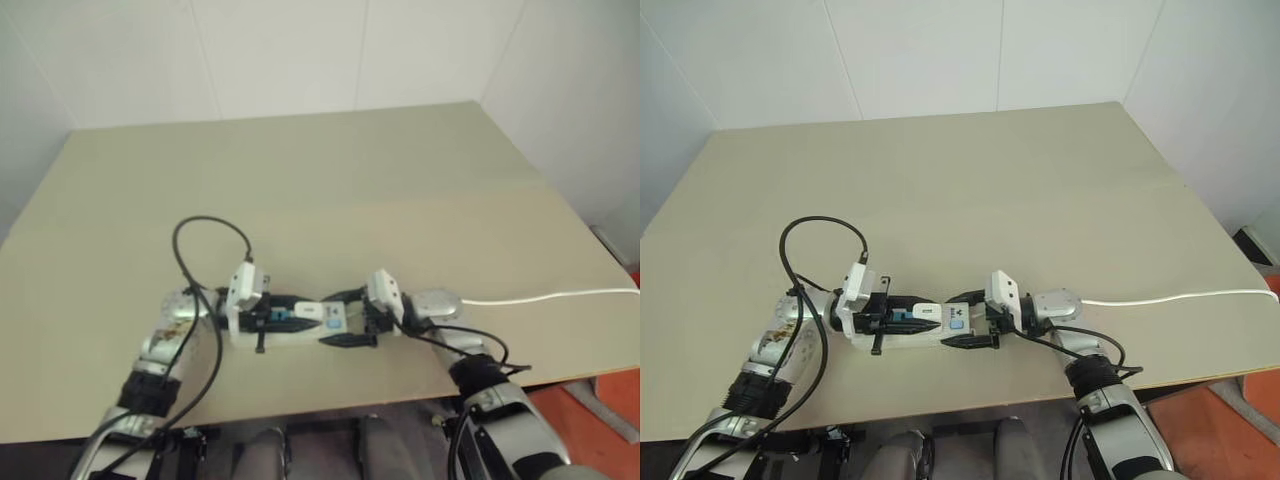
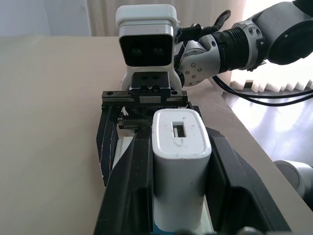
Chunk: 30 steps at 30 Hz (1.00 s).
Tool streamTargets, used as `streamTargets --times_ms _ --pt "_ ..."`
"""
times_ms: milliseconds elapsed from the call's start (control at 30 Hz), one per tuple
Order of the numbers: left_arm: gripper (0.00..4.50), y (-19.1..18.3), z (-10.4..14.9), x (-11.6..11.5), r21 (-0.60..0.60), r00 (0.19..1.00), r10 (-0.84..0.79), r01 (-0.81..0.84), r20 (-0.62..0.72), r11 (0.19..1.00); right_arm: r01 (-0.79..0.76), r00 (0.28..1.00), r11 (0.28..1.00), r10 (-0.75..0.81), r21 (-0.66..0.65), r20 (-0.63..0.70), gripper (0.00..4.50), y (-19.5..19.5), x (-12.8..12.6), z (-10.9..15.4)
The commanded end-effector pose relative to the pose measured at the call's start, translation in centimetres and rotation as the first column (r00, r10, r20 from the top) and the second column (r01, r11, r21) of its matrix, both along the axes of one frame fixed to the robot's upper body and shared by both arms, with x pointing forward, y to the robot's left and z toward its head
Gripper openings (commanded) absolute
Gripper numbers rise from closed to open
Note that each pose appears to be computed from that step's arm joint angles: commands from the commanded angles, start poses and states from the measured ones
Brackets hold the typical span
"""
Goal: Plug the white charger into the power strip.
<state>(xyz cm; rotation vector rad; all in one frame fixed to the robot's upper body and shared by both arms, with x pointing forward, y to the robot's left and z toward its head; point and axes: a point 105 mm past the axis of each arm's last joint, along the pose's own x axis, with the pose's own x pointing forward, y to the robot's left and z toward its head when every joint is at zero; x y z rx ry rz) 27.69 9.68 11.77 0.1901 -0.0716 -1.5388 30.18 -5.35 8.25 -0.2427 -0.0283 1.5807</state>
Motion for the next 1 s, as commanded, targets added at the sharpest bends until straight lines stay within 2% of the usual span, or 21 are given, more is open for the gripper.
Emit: streamTargets --times_ms 33,500,1000 --pt "1.01 2.1 -1.8 -0.2 0.094 0.999 0.034 -0.031 -0.027 0.995 -0.002 1.000 1.000 0.002 -0.009 0.018 3.41 -0.4 0.0 0.3" --pt "1.01 3.7 -2.7 -0.3 0.129 0.993 0.107 -0.100 -0.055 0.987 0.007 1.000 1.000 -0.007 -0.011 0.016 3.41 -0.6 0.1 0.1" --pt "1.01 4.5 -4.2 -1.0 0.206 0.992 0.111 -0.096 -0.065 0.974 0.008 1.000 1.000 -0.008 -0.017 0.014 3.41 -0.7 0.2 0.1"
